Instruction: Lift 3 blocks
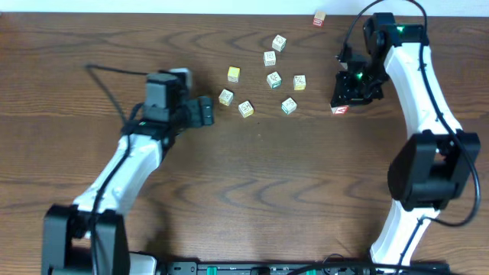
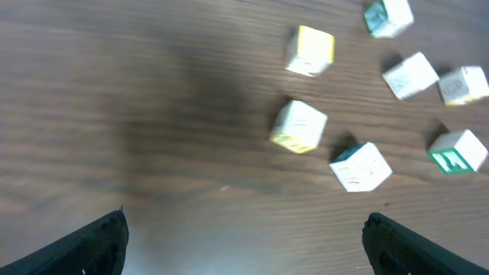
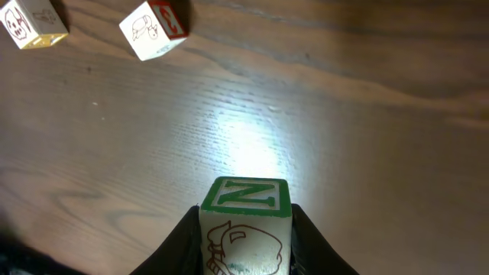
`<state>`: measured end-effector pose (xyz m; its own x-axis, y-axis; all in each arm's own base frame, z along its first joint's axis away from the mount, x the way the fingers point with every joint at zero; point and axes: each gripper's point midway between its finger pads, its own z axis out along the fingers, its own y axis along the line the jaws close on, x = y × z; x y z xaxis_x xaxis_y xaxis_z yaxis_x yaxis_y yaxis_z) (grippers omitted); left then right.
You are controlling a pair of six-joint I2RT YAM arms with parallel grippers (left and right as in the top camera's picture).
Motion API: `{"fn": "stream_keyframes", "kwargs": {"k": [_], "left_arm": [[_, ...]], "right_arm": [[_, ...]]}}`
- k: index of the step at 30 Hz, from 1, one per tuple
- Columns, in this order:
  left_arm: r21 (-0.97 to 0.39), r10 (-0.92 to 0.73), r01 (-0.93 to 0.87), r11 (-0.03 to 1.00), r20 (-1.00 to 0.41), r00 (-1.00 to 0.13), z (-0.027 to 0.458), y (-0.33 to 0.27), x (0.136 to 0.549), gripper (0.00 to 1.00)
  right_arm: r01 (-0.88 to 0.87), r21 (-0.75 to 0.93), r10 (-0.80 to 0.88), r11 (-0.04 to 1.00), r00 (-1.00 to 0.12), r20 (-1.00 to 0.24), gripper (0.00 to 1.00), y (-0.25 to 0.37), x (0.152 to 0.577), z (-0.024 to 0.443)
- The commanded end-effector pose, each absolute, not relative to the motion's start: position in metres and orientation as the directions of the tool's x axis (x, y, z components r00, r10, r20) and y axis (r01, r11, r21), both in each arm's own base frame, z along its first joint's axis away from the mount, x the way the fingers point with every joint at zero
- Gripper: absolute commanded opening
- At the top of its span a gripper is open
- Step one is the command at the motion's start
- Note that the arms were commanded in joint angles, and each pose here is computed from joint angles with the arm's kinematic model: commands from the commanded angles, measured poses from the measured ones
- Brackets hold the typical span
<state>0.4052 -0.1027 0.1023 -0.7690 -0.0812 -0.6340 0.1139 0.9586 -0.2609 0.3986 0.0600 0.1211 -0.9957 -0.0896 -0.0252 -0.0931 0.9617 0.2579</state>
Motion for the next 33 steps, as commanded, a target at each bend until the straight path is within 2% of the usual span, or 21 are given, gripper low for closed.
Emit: {"fn": "stream_keyframes", "kwargs": {"k": [1,6,8,13,16,22,23,24,26,33], "left_arm": [[-0.201,-0.012,0.166,0.965,-0.669,-0.743,0.111,-0.122,0.419,0.98],[-0.184,0.013,0.209,0.961,-0.72,-0.694,0.117,-0.145,0.432,0.98],[-0.175,0.013,0.205,0.963,-0.731,-0.683,0.114,-0.146,0.438,0.98],[-0.072,0.146,0.275,0.959,-0.706,-0.693,0.08,-0.144,0.441,0.98],[-0.038,0.204,0.307,0.951,-0.668,-0.716,0.054,-0.144,0.44,0.98],[-0.038,0.206,0.307,0.951,-0.662,-0.72,0.04,-0.146,0.446,0.99],[-0.038,0.203,0.308,0.951,-0.673,-0.711,0.042,-0.147,0.449,0.98],[-0.038,0.2,0.308,0.951,-0.685,-0.7,0.044,-0.148,0.452,0.93],[-0.037,0.194,0.309,0.95,-0.705,-0.682,0.048,-0.149,0.457,0.88],[-0.037,0.19,0.309,0.95,-0.719,-0.669,0.036,-0.152,0.465,0.87]], "right_arm": [[-0.015,0.181,-0.003,0.983,-0.998,-0.063,0.01,0.049,0.377,0.14],[0.009,0.194,0.038,0.981,-0.988,-0.15,0.02,0.055,0.333,0.126],[0.017,0.189,0.05,0.982,-0.983,-0.175,0.09,0.06,0.313,0.109],[0.02,0.176,0.045,0.984,-0.99,-0.137,0.15,0.084,0.271,0.066],[0.006,0.177,0.025,0.984,-0.994,-0.106,0.15,0.102,0.257,0.045],[-0.065,0.195,-0.039,0.979,-0.99,-0.134,0.23,0.135,0.258,0.03],[-0.077,0.197,-0.051,0.977,-0.989,-0.137,0.24,0.139,0.259,0.028],[-0.088,0.196,-0.062,0.977,-0.989,-0.137,0.25,0.143,0.259,0.024],[-0.1,0.192,-0.076,0.976,-0.989,-0.128,0.25,0.151,0.261,0.011],[-0.1,0.173,-0.088,0.98,-0.993,-0.074,0.21,0.157,0.264,-0.03]]}}
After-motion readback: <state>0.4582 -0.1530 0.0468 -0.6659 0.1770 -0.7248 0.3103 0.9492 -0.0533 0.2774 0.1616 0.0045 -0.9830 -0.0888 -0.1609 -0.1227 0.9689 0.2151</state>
